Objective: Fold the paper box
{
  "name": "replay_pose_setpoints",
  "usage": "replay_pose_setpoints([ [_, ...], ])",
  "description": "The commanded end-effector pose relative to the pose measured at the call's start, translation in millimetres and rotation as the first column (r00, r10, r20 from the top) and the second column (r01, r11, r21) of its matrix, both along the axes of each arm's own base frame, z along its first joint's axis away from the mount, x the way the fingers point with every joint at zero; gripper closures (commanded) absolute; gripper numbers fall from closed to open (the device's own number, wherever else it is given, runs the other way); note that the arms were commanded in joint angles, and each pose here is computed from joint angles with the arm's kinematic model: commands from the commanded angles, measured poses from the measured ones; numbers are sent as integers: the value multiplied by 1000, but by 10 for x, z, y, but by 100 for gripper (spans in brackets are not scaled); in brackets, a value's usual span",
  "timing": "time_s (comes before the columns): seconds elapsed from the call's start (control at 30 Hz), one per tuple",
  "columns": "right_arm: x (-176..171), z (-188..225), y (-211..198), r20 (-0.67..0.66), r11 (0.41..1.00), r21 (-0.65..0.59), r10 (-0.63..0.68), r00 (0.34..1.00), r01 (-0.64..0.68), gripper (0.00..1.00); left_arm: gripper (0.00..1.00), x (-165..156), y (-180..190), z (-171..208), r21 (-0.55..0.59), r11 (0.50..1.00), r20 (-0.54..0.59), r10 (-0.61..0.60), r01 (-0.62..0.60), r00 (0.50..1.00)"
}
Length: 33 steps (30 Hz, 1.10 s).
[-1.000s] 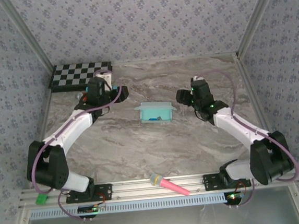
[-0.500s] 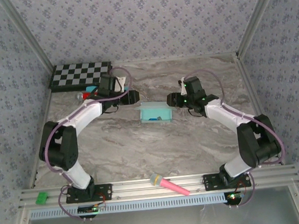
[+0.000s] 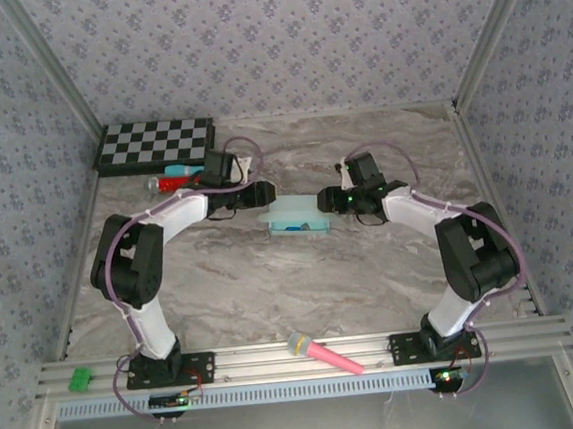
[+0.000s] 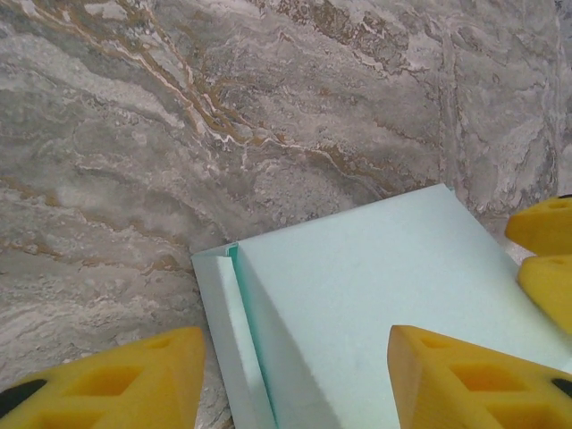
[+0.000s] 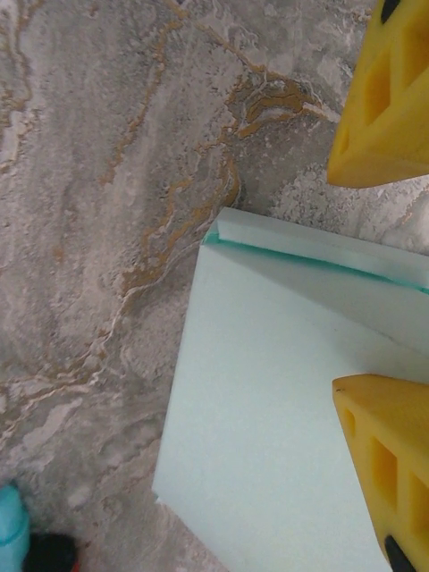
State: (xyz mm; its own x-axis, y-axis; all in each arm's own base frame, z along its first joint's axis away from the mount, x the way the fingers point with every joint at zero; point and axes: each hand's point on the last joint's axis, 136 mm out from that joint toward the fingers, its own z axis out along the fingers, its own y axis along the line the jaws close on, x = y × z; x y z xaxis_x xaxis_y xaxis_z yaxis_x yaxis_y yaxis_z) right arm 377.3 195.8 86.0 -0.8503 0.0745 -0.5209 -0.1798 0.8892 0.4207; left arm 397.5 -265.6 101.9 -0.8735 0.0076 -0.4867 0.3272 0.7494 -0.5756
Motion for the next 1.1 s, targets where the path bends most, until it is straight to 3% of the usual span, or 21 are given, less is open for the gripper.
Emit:
replay_pose_setpoints([
  [0.0, -16, -155, -14, -53, 1000, 2, -7, 999, 7, 43, 45, -66, -80, -207, -23, 1000, -47, -6, 5, 999],
  [0.33, -29, -395, 66, -116, 999, 29, 18, 993, -15, 54, 55, -211, -172, -431, -30, 1000, -104, -11, 8, 995],
  [0.67, -38, -568, 136, -181, 998, 8, 62, 982, -62, 71, 65, -351, -133, -514, 3, 1000, -139, 25, -24, 990],
  [0.87, -36, -677, 263, -224, 991, 8, 134, 965, -136, 72, 71, -472, -23, -522, 63, 994, -152, 95, -86, 984],
  [1.07, 19, -705, 407, -247, 962, -69, 241, 938, -265, 72, 70, -687, 62, -528, 98, 985, -172, 159, -144, 972],
])
